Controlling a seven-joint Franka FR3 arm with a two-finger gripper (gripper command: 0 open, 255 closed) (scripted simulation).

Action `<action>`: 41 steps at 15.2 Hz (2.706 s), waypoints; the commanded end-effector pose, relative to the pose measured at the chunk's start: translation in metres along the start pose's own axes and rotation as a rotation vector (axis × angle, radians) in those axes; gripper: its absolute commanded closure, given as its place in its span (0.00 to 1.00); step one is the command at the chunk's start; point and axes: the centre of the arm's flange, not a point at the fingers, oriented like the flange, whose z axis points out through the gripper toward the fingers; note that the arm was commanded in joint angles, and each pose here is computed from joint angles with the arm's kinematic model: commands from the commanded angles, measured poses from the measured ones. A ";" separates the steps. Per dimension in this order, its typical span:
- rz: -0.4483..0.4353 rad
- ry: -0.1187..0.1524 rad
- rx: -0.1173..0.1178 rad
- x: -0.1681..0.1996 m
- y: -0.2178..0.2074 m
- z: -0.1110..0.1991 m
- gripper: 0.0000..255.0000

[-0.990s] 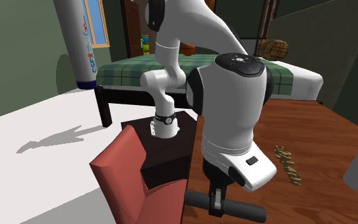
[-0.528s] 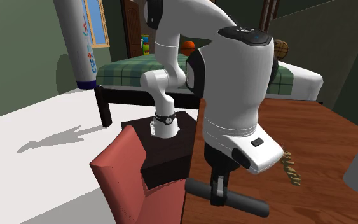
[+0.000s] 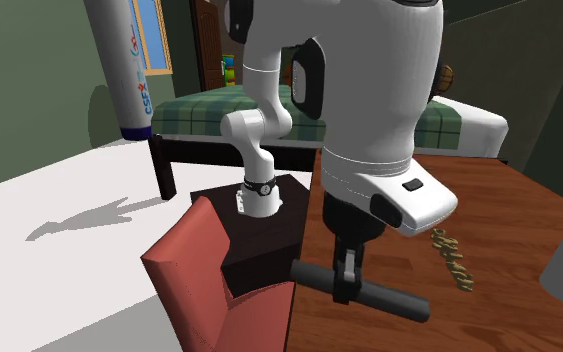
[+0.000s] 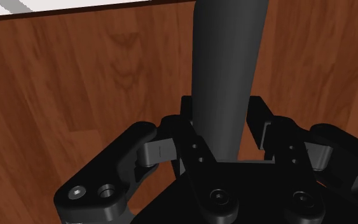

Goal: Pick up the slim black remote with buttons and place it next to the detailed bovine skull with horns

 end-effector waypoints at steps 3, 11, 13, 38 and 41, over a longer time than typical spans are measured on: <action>0.000 0.000 0.000 0.001 -0.001 -0.022 1.00; 0.000 0.000 0.000 0.000 -0.004 -0.064 1.00; 0.000 0.000 0.000 0.000 -0.005 -0.075 1.00; 0.000 0.000 0.000 0.033 -0.268 -0.077 1.00; 0.000 0.000 0.000 0.038 -0.307 -0.074 1.00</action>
